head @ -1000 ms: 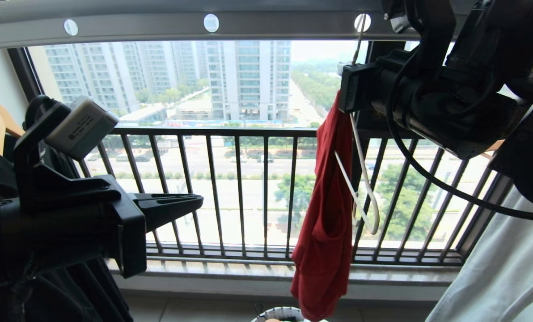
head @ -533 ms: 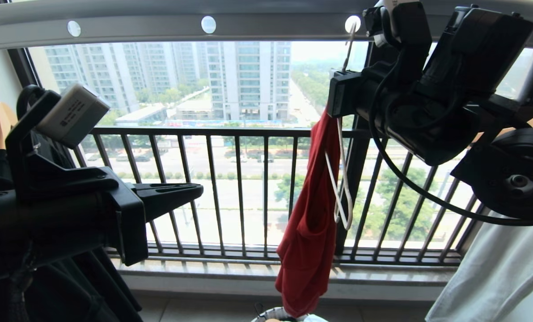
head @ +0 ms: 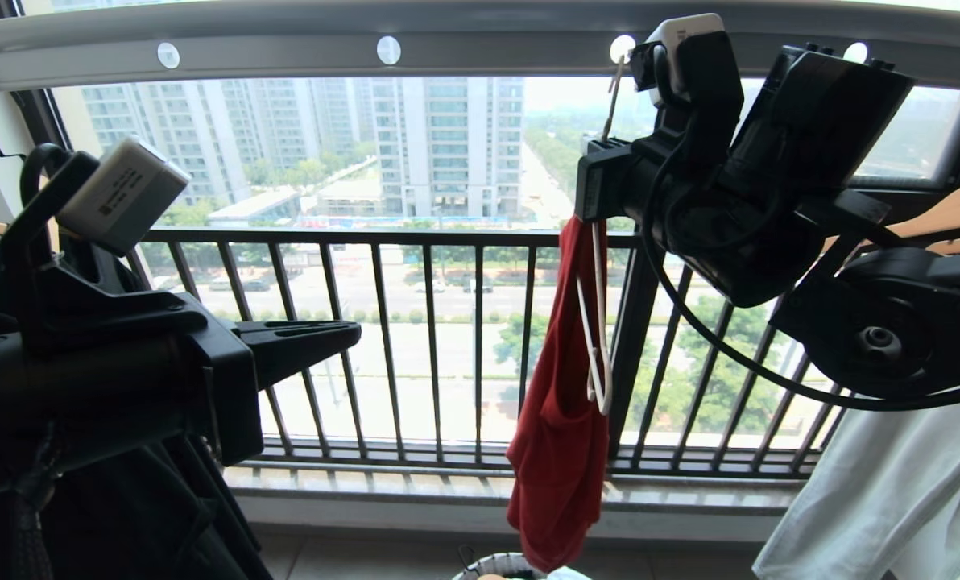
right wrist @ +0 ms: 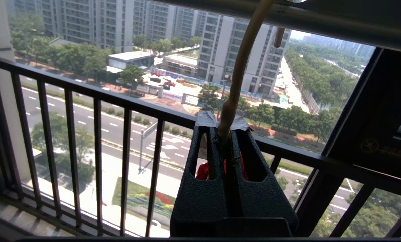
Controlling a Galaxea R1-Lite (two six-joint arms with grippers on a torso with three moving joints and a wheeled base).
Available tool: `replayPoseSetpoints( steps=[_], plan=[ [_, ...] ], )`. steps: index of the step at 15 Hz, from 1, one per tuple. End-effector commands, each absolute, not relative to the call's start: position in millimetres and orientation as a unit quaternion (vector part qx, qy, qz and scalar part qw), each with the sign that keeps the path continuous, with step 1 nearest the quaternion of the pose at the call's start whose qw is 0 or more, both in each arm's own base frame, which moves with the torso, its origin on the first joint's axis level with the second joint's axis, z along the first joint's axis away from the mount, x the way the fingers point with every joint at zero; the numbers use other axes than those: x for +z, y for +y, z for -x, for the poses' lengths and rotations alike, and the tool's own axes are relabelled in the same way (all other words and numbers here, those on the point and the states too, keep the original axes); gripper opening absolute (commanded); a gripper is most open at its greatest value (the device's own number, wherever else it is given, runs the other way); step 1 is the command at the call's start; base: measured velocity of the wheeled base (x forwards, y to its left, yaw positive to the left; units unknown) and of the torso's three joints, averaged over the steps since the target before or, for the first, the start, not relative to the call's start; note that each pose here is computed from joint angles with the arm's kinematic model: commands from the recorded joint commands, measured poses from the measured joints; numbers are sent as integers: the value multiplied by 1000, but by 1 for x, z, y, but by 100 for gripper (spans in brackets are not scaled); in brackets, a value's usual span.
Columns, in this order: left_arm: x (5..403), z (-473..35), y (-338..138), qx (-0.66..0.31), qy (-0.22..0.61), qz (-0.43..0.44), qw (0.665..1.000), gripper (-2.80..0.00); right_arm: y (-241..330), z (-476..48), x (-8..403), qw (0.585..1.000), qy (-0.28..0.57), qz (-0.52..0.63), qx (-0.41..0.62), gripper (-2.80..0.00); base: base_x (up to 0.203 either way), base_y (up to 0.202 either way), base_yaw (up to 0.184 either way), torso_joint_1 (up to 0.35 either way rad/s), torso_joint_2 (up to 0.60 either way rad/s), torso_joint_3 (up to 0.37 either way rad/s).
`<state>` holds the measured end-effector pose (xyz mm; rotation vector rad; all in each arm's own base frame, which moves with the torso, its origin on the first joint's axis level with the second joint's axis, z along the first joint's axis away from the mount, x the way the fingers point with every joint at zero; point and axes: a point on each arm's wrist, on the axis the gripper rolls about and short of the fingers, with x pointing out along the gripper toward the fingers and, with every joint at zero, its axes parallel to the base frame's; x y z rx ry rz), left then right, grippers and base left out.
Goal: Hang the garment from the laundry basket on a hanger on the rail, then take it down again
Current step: Pick up the clothes rack on the clothesline
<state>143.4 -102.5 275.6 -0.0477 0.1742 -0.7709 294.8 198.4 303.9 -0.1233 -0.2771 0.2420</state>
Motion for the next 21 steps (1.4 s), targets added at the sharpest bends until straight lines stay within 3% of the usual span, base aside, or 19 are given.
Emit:
replayPoseSetpoints(
  steps=[1, 4, 21],
  plan=[
    [277, -143, -102, -375, 81, 24, 923, -280, 202, -299, 302, 978, -160, 65, 113, -280, 0, 0, 0, 0, 0, 0],
    [278, -143, -101, -373, 80, 25, 924, -280, 201, -298, 305, 973, -196, 66, 103, -280, 0, 0, 0, 0, 0, 0],
    [277, -143, -101, -375, 82, 24, 923, -280, 178, -252, 314, 967, -224, 48, 110, -280, 0, 0, 0, 0, 0, 0]
  ],
)
